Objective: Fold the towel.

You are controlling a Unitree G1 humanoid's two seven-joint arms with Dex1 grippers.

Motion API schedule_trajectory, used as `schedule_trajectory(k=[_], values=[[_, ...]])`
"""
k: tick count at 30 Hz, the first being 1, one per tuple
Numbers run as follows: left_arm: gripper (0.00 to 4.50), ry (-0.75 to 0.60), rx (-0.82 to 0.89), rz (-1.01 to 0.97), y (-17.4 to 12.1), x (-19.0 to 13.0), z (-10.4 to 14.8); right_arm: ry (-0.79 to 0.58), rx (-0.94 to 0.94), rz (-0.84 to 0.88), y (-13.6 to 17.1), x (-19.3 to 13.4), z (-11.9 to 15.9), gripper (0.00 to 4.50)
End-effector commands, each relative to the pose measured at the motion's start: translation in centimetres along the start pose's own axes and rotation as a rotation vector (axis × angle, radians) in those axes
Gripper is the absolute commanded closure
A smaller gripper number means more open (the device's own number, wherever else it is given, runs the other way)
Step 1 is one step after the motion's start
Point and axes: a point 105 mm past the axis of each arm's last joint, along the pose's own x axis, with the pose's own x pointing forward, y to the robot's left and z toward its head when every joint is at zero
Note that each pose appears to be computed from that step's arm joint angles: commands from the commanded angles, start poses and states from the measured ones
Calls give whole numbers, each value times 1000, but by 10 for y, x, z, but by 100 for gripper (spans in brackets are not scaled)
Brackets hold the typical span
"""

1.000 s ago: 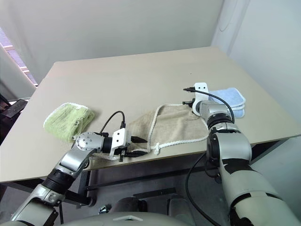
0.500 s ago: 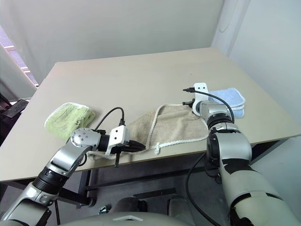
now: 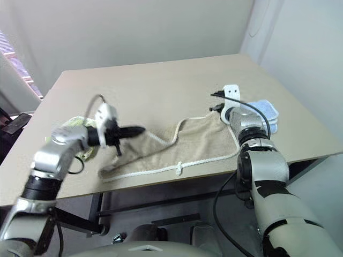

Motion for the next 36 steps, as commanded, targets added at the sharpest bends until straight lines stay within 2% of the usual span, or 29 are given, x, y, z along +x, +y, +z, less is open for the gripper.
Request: schedule_trajectory(k=[1,3,7,11,17,21,23,25,29,33,36], values=[[448,-83,18,161,38,-17,21,-128,-14,38,3,-4,35,450],[448,-124,8,257,60,-21,30,-146,-40,27,2,-4,40,450],[448,-173,17,453,100,-18,42,-200,23,15,-1,-5,50,450],[448,-197,22,585,125,-8,53,-288,10,3,-3,-10,70,450],[448,-318,-24,741,143,8,87,-426,11,-64,-13,-21,109,450],[448,-490,-91,816,149,2,117,-623,-40,-111,-17,-41,153,450],[448,-479,-11,787,144,4,121,-684,-80,-13,-9,-49,164,450],[448,-463,47,720,138,8,119,-700,-92,41,-6,-52,164,450],[448,-446,88,476,118,3,92,-749,-139,277,4,-63,142,450],[448,-385,90,308,102,-20,56,-828,-126,504,13,-86,115,450],[448,-353,62,246,94,-33,39,-819,-82,558,12,-99,93,450]])
